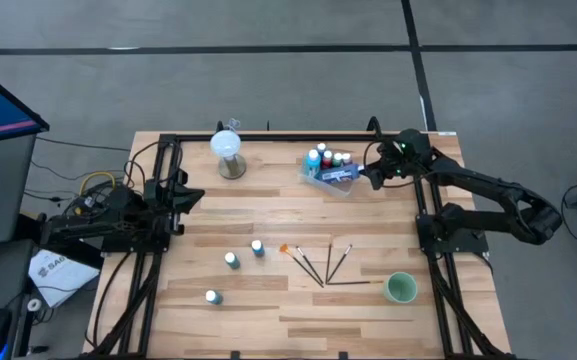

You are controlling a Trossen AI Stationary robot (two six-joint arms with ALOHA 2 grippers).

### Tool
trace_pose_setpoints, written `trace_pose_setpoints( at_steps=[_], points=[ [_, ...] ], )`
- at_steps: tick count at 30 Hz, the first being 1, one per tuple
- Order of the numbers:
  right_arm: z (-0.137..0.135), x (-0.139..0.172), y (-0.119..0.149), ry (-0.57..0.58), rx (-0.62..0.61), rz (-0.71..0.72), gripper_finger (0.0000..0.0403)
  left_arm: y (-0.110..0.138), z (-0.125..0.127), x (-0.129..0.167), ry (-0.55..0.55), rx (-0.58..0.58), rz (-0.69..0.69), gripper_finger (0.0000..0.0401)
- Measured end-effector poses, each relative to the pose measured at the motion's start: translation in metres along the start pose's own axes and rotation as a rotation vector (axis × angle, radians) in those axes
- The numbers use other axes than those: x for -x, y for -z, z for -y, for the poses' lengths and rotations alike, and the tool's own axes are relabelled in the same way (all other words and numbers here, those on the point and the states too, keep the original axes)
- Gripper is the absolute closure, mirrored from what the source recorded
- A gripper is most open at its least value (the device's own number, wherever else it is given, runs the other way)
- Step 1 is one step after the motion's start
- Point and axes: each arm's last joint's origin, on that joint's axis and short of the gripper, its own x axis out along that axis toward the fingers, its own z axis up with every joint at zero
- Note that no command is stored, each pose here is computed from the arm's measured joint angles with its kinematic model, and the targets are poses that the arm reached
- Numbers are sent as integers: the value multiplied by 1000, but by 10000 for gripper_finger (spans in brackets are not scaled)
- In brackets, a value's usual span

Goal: Pick & Place Paint Supplies
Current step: Put the large blue paint bottle into the transparent bin

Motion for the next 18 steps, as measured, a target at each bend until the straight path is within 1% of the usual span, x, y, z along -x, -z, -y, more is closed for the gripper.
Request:
trace_pose_setpoints(
  at_steps=[4,9,18],
  points=[
    [-2,1,-4,4,-11,-7,294,0,0,0,-1,0,0,399],
    [-9,6,-15,18,-4,-28,294,0,0,0,0,0,0,399],
    [-32,20,-40,84,30,-90,294,0,0,0,0,0,0,399]
  ],
)
